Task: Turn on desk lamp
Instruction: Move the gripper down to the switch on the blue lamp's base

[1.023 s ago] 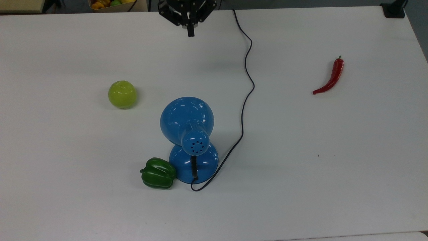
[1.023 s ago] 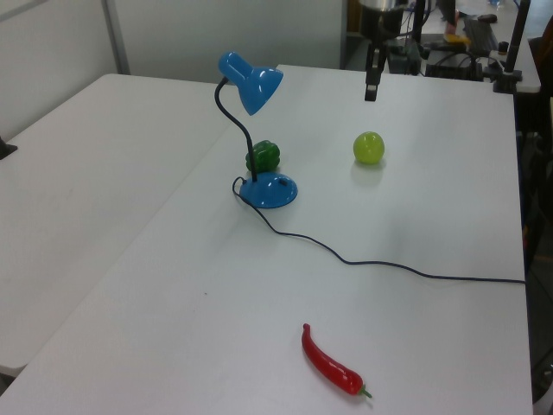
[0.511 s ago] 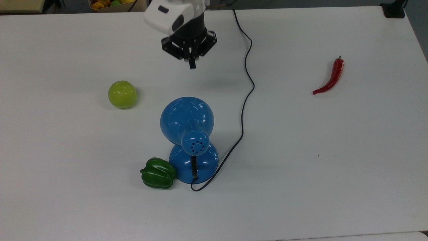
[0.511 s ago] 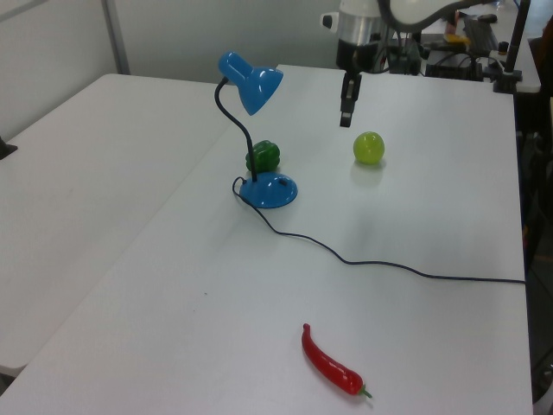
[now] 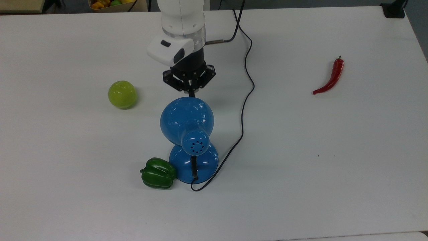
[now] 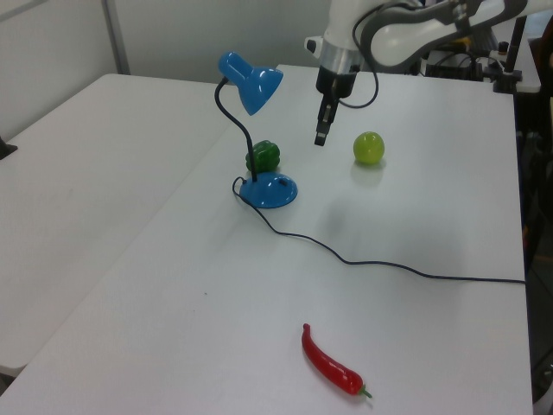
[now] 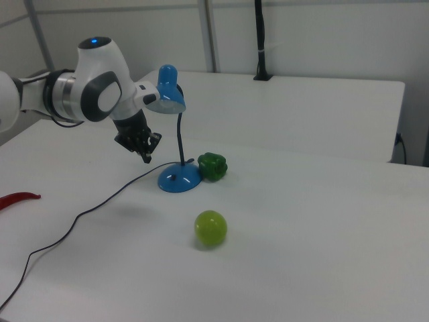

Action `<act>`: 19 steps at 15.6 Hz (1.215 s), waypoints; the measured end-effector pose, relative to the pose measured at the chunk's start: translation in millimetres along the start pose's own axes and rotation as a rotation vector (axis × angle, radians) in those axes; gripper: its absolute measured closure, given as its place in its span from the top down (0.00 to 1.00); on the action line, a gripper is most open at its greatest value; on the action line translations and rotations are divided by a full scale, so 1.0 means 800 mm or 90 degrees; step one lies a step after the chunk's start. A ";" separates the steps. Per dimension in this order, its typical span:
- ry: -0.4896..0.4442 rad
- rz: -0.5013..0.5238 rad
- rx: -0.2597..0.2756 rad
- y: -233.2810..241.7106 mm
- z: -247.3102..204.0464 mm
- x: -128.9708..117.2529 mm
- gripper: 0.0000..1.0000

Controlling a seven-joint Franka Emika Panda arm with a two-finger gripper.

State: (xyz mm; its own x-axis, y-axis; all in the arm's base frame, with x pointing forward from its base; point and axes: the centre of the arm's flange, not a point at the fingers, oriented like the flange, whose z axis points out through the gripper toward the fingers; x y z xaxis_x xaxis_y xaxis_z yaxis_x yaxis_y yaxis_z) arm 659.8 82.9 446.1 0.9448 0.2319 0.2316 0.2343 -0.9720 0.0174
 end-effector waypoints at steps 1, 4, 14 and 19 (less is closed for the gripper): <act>0.011 0.001 -0.001 0.002 0.008 0.003 0.01; 0.043 0.005 -0.006 0.006 0.032 0.011 0.01; 0.135 0.021 -0.014 0.012 0.121 0.024 0.01; 0.163 0.020 -0.017 0.011 0.138 0.026 0.01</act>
State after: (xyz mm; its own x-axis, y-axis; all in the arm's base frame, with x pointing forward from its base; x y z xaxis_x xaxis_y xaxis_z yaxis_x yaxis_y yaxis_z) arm 707.1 83.2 344.0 0.8619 0.1869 0.4714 0.1958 -0.9802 0.0307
